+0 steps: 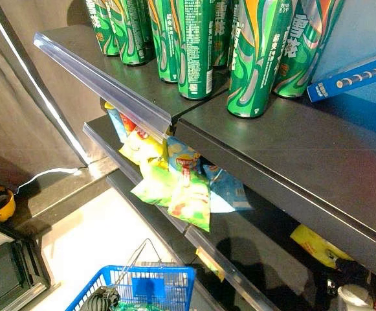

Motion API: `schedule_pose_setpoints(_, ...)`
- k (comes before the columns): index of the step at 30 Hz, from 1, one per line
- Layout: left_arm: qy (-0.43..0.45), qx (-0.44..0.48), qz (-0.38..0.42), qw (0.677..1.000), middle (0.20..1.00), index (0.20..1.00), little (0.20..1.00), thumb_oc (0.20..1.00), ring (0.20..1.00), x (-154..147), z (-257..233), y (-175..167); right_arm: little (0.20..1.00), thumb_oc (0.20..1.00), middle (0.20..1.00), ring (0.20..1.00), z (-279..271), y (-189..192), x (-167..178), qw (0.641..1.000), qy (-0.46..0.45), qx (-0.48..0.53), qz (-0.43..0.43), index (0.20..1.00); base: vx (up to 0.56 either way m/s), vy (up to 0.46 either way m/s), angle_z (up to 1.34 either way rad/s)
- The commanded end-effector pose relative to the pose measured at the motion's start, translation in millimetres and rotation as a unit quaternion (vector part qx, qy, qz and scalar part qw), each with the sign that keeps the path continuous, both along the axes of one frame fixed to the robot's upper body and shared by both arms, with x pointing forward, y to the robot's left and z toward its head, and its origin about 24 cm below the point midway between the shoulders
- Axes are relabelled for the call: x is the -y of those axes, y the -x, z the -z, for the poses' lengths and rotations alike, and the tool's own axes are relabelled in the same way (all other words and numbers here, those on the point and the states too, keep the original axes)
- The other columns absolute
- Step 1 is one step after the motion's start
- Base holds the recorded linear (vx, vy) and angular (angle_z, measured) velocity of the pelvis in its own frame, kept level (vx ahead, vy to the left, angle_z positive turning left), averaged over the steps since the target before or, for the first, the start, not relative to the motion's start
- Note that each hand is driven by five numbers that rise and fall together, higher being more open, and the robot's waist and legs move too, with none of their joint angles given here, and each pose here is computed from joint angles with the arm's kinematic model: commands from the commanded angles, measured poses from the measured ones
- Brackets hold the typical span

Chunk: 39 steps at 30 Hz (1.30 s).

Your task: Pick up the snacks into the basket

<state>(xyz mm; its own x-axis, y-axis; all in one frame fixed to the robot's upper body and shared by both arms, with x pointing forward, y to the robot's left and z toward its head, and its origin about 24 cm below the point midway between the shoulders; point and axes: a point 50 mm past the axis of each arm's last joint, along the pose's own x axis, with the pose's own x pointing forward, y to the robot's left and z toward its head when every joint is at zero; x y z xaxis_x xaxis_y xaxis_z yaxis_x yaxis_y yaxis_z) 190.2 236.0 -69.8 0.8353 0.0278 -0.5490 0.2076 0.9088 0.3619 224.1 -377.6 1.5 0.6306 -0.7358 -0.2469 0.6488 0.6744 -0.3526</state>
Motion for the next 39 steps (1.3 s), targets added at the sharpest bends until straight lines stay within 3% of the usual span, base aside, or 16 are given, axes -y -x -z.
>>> schedule_pose_setpoints(1,0.017,0.158,0.007,0.987,0.2,0.2,0.2,0.2,0.2,-5,-55,-42,0.2,0.2,0.2,0.2,-50,-52,-26,0.99,0.04,0.107,-0.089,0.2,-0.06,0.01,0.01)
schedule_pose_setpoints(9,0.01,0.165,-0.001,0.986,0.2,0.2,0.2,0.2,0.2,-16,-60,-42,0.2,0.2,0.2,0.2,-41,-56,-83,0.952,0.029,0.095,-0.289,0.2,-0.04,0.003,0.02)
schedule_pose_setpoints(14,0.011,0.16,-0.005,0.987,0.2,0.2,0.2,0.2,0.2,-20,-58,-40,0.2,0.2,0.2,0.2,-42,-55,-94,0.936,0.015,0.097,-0.337,0.2,-0.01,-0.001,0.0)
schedule_pose_setpoints(20,0.009,0.158,-0.003,0.987,0.2,0.2,0.2,0.2,0.2,-19,-57,-39,0.2,0.2,0.2,0.2,-45,-54,-94,0.936,0.019,0.104,-0.337,0.2,0.0,0.0,0.0)
schedule_pose_setpoints(21,0.009,0.159,-0.004,0.987,0.2,0.2,0.2,0.2,0.2,-19,-57,-40,0.448,0.448,0.448,0.448,-43,-52,-92,0.938,0.016,0.104,-0.332,0.448,0.0,0.0,0.0)
schedule_pose_setpoints(22,0.009,0.159,-0.004,0.987,0.2,0.2,0.2,0.2,0.2,-19,-57,-40,0.448,0.448,0.448,0.448,-43,-52,-92,0.938,0.016,0.104,-0.332,0.448,0.0,0.0,0.0)
schedule_pose_setpoints(23,0.009,0.158,-0.005,0.987,0.2,0.2,0.2,0.2,0.2,-19,-56,-39,1.0,1.0,1.0,1.0,-42,-50,-92,0.939,0.012,0.107,-0.327,1.0,0.0,0.0,0.0)
schedule_pose_setpoints(39,0.003,0.147,-0.033,0.989,0.2,0.2,0.2,0.2,0.2,-25,-50,-30,1.0,1.0,1.0,1.0,-15,-21,-59,0.978,-0.016,0.097,-0.186,1.0,0.0,0.0,-0.01)
